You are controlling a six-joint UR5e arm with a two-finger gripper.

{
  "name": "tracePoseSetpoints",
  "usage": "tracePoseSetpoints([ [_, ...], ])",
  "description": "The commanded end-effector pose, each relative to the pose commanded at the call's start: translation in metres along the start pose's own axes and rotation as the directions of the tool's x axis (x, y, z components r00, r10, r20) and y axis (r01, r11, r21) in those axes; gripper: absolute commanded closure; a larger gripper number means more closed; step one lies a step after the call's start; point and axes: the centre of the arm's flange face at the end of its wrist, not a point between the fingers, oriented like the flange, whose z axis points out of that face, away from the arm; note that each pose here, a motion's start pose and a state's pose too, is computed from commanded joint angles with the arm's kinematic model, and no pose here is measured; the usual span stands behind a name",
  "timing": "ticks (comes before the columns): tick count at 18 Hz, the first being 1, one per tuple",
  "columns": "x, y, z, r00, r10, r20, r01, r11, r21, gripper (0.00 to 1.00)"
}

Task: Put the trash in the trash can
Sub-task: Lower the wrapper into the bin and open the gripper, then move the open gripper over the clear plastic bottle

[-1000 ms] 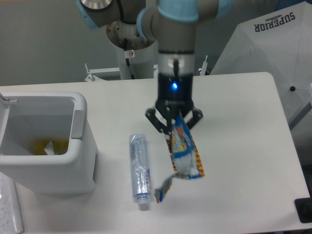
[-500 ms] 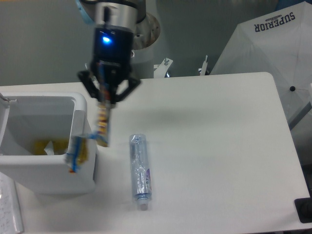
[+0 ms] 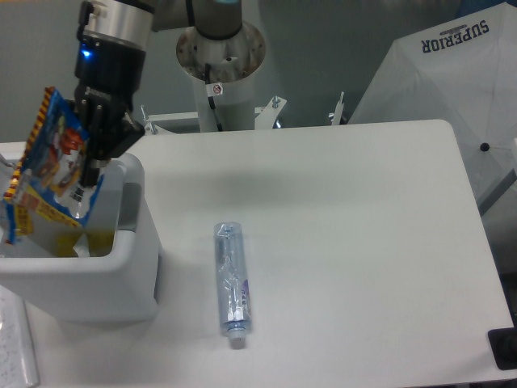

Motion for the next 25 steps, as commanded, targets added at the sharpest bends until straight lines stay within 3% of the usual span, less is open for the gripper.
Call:
tracePoseSetpoints([
  [5,0.010,0.015,0.015,0.999,-0.015,-0.032,0.014,1.000,-0.028,0.95],
  [8,0.008,0.011,0.015,0.999,-0.016,-0.030,0.015,1.000,-0.022,0.69],
  [9,0.009,0.010,0.016,0.999,-0.009,-0.032,0.008,1.000,-0.021,0.47],
  [13,0.008,0.013,0.019,0.999,-0.027,-0.033,0.026,0.999,-0.028,0.30],
  [19,0.004,0.006,0.008,0.999,-0.040,-0.014,0.040,0.999,-0.011,0.12],
  [21,-0.012,0.008,0.000,0.993,-0.115,0.018,0.115,0.993,-0.006,0.04],
  [22,-0.031,0.016,-0.010,0.978,-0.200,0.054,0.200,0.980,-0.001,0.00],
  [23,-0.054,0.027,-0.018,0.946,-0.311,0.091,0.312,0.950,0.007,0.00],
  [25,-0.090,0.051,-0.029,0.854,-0.499,0.149,0.501,0.865,0.030,0.00],
])
